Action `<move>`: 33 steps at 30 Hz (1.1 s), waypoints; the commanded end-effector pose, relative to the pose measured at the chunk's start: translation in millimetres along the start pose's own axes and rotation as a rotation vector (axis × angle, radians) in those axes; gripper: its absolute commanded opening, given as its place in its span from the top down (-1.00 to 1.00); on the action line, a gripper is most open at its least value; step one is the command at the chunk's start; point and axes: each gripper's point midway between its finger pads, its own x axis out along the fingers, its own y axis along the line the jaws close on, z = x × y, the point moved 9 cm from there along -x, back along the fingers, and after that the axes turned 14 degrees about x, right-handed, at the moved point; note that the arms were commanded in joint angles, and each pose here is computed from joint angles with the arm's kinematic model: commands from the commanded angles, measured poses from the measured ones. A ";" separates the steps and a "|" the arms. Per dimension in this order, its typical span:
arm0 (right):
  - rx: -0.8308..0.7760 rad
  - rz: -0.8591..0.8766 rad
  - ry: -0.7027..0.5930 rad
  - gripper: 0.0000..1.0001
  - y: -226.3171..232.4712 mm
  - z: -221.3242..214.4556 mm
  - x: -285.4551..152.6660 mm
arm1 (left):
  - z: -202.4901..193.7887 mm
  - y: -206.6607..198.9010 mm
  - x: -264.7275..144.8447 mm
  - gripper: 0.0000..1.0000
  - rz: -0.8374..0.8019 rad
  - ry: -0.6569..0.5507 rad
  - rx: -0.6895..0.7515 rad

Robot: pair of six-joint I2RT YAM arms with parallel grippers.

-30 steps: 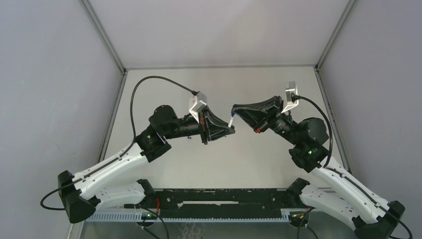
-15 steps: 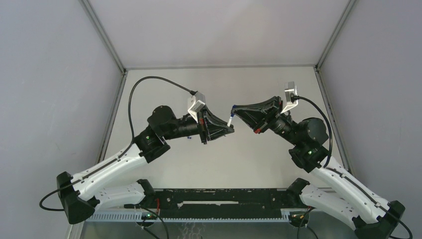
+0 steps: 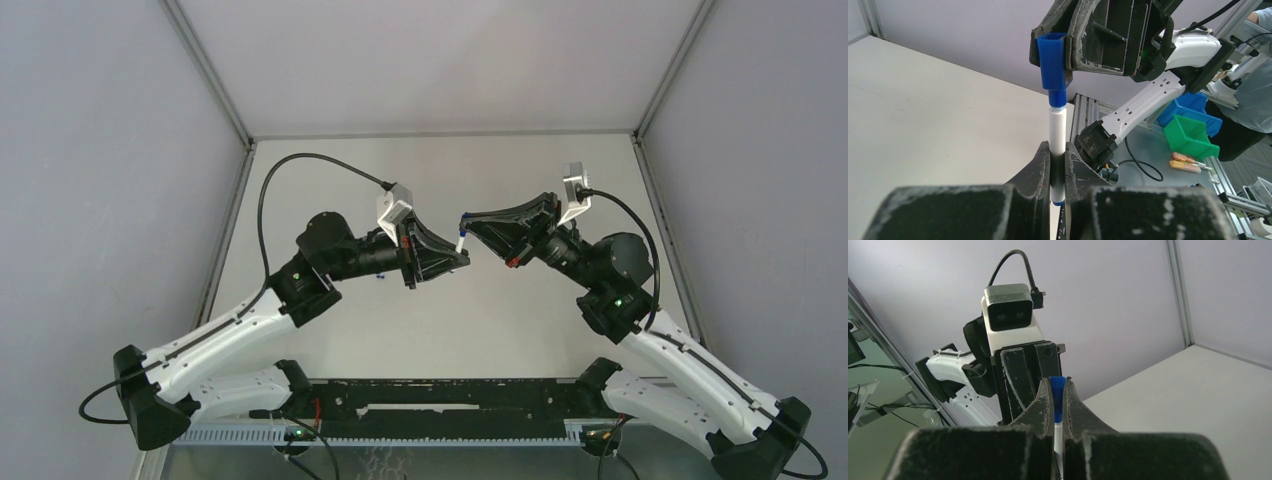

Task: Insert the pens into the pen caps
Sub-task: Insert the pen cap onto the pen.

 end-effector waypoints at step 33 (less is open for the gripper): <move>-0.119 -0.002 0.055 0.11 19.6 22.0 4.0 | 34.4 5.2 -11.3 1.00 0.159 -0.098 0.109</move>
